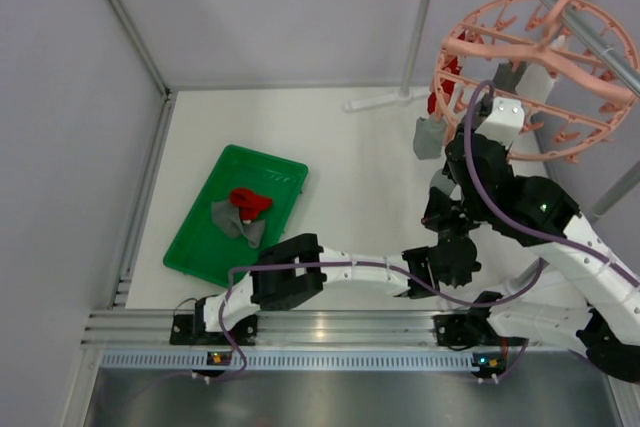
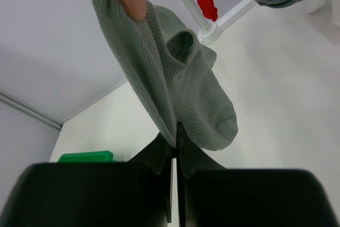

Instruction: Remove the socks clipped to the hanger

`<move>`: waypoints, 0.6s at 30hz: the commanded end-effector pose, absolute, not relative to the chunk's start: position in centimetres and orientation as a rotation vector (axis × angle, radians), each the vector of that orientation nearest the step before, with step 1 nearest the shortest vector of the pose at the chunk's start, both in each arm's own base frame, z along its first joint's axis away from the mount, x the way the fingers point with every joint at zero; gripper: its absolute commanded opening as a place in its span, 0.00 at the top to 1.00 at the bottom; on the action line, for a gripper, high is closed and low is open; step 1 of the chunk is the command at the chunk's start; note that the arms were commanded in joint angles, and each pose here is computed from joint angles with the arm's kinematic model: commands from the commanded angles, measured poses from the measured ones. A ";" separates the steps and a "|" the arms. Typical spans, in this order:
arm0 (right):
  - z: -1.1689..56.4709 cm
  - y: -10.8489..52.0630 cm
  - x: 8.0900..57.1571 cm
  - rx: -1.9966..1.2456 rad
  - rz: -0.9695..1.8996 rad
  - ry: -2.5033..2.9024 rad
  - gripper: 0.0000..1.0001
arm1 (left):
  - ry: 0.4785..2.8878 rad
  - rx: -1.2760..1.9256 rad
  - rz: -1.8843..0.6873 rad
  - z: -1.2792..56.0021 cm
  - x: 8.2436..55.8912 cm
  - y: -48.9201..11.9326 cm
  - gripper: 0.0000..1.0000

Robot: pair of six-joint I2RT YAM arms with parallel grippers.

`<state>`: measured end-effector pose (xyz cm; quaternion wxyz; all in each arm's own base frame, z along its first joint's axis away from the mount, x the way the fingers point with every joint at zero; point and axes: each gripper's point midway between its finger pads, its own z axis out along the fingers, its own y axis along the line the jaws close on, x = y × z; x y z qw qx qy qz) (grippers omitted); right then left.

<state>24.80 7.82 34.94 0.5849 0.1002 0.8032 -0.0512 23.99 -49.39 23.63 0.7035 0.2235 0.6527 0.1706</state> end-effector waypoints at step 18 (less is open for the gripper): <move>36.4 9.1 25.9 0.232 -0.049 1.783 1.00 | 1.467 0.434 0.330 25.7 23.0 -48.1 1.00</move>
